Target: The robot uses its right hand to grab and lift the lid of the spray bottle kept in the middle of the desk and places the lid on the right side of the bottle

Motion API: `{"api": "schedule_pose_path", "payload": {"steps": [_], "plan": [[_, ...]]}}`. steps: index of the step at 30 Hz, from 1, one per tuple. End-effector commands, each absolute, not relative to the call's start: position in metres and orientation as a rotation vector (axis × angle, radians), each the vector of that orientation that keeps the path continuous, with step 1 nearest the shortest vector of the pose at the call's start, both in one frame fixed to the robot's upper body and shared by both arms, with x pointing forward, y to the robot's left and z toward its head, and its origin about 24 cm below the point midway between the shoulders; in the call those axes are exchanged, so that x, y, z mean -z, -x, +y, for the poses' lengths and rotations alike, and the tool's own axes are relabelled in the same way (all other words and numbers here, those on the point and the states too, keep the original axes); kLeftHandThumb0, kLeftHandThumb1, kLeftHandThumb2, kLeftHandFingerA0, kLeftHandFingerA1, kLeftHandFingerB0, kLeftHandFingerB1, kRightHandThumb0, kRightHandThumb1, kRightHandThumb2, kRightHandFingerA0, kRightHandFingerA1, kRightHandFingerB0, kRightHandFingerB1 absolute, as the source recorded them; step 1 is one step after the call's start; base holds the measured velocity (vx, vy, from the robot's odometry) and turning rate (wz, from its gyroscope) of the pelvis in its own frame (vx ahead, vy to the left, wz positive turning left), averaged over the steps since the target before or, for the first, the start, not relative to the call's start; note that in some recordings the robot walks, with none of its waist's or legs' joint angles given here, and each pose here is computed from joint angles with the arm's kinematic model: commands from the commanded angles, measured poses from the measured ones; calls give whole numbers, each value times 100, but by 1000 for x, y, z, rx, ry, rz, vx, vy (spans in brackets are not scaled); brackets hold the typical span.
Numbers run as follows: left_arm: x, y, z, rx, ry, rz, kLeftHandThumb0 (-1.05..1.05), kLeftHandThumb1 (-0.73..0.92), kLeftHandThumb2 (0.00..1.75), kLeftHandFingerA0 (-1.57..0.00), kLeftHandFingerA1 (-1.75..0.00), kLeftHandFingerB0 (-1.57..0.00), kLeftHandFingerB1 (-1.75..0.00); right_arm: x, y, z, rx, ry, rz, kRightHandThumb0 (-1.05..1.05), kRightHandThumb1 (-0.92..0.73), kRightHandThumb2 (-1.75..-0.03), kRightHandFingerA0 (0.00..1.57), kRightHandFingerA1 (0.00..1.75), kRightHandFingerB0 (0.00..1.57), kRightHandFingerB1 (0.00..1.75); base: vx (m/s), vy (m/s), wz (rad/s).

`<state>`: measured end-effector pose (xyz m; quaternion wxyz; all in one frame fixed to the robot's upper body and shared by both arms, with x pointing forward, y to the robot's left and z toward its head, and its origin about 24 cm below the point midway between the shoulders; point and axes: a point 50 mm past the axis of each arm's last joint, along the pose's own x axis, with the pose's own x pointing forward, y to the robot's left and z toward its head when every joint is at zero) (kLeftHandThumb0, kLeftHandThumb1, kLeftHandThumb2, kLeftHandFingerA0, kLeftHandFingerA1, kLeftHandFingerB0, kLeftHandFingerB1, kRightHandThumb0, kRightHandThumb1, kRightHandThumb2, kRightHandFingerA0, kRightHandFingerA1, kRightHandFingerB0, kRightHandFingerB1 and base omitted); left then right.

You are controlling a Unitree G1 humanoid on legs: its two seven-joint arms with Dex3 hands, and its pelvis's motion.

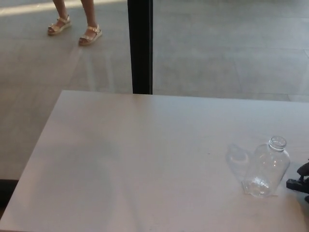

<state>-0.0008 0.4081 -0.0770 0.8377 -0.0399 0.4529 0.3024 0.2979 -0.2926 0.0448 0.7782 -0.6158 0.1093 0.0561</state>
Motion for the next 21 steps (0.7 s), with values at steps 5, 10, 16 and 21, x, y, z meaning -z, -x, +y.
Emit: {"api": "schedule_pose_path", "payload": {"steps": [5, 10, 16, 21], "plan": [[71, 1, 414, -654, 66, 946, -93, 91, 67, -57, -52, -42, -39, -34, -298, -298, -137, 1428, 348, -77, -71, -63, 0, 31, 16, 26, 0, 0, 0], [73, 2, 413, -654, 65, 954, -96, 90, 67, -57, -51, -39, -39, -43, -301, -296, -132, 1412, 319, -98, -62, -95, 0, 9, 5, 12, 0, 0, 0], [72, 3, 414, -656, 49, 953, -94, 90, 67, -58, -51, -41, -39, -75, -301, -300, -111, 1362, 259, -104, -61, -103, 0, 8, 5, 3, 0, 0, 0], [71, 4, 415, -655, 56, 956, -90, 90, 67, -56, -50, -39, -39, -122, -284, -304, -116, 1289, 158, -105, -61, -102, 0, 10, 0, 0, 0, 0, 0]]}}
